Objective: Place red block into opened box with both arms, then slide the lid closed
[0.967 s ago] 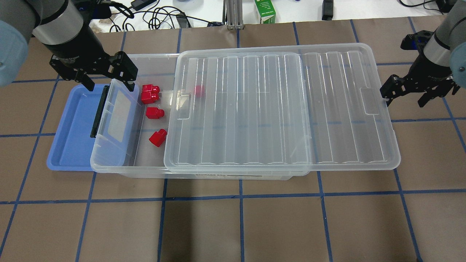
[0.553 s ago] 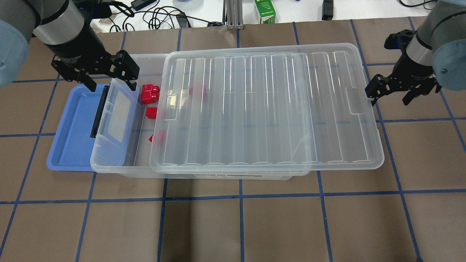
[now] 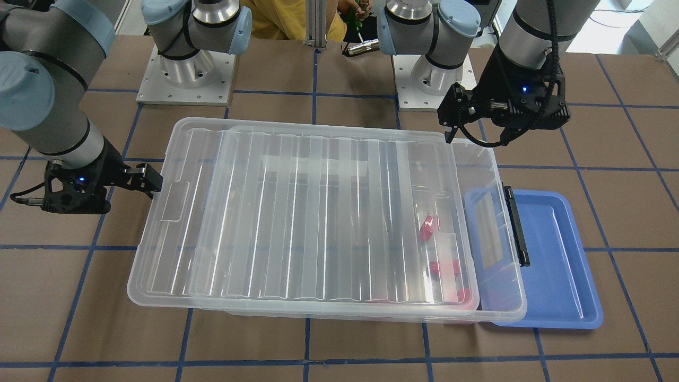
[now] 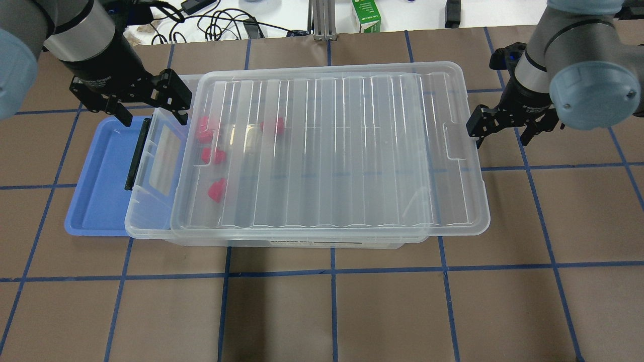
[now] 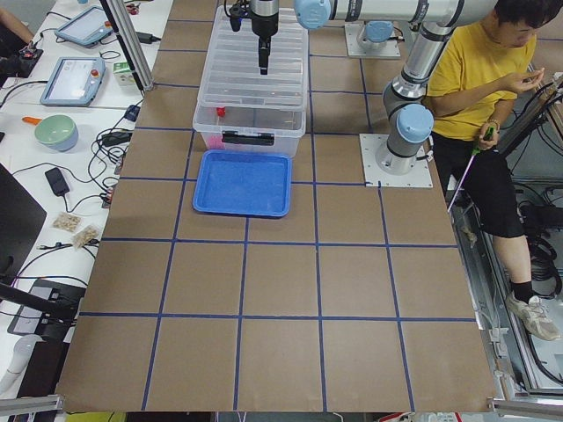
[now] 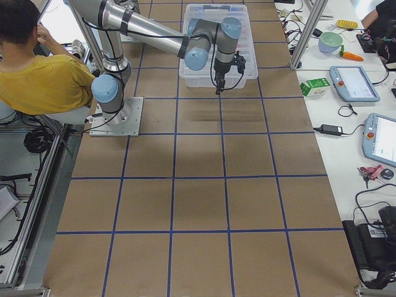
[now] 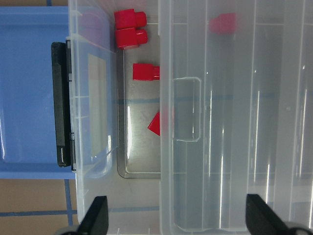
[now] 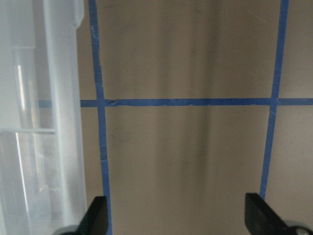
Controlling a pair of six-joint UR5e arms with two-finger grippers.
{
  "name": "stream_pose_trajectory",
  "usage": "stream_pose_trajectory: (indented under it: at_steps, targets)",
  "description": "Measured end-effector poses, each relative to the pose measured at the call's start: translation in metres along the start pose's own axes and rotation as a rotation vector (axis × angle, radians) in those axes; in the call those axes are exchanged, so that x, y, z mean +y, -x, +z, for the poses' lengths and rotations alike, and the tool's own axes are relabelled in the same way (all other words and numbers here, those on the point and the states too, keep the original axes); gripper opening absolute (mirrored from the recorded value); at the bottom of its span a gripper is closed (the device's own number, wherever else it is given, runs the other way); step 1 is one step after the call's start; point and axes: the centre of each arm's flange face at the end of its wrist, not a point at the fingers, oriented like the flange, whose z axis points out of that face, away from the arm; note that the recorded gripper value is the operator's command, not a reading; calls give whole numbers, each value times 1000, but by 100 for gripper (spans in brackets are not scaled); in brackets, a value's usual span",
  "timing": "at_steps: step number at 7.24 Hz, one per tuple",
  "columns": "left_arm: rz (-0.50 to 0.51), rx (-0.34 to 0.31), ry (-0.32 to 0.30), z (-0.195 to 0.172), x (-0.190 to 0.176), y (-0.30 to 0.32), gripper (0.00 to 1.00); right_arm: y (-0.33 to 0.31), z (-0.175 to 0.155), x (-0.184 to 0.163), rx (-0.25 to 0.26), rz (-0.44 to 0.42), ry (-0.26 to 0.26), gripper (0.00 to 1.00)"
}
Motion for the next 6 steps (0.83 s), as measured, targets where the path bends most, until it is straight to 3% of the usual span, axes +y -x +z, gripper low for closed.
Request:
stream_pose_trajectory:
  at_steps: [6]
  targets:
    - [0, -2, -2, -1, 1, 0, 100, 49, -1, 5, -22, -28, -5, 100]
